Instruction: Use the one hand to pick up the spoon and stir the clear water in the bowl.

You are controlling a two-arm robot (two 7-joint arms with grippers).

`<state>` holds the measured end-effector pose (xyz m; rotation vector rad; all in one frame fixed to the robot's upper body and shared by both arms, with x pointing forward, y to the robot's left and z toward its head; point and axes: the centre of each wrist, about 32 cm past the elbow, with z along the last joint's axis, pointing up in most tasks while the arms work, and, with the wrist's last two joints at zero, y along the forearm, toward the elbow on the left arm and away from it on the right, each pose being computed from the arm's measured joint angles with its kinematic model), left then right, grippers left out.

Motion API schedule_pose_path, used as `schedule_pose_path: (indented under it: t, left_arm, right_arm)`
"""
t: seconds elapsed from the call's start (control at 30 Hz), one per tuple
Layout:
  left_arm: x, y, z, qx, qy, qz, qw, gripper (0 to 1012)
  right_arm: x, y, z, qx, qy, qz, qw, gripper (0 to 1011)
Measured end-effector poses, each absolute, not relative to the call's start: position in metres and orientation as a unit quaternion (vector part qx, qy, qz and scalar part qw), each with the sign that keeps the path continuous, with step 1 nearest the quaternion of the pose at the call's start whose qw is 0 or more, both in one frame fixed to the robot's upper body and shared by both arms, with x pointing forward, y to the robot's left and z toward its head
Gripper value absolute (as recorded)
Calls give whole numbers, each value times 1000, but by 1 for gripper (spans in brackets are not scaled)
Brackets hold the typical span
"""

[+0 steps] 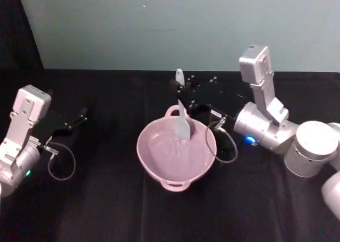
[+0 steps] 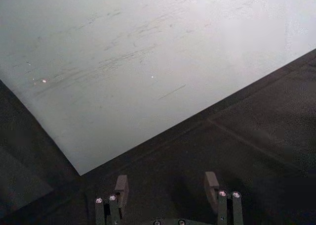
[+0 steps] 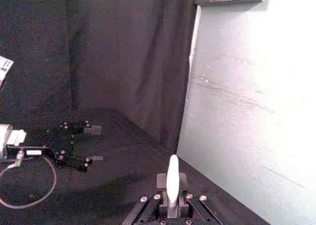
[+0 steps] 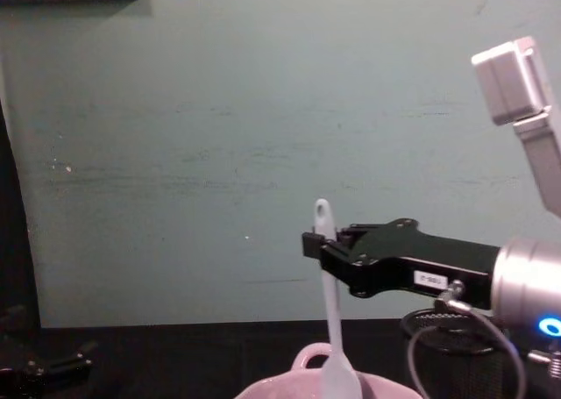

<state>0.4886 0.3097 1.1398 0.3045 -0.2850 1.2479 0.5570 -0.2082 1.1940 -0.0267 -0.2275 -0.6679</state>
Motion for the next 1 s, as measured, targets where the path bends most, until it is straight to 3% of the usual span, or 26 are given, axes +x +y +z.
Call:
schedule_pose_path:
  t: [0.47, 0.73, 1.0]
  left_arm:
    - [489, 310, 1140, 142, -132, 580, 791, 1011]
    - [489, 310, 1140, 141, -132, 580, 791, 1011]
    - [489, 310, 1140, 142, -132, 580, 791, 1011]
  right_arm:
    - [524, -233, 1205, -27, -54, -287, 956, 117]
    - [517, -223, 1202, -13, 1, -248, 969, 116]
    - [525, -199, 1196, 7, 17, -235, 972, 117]
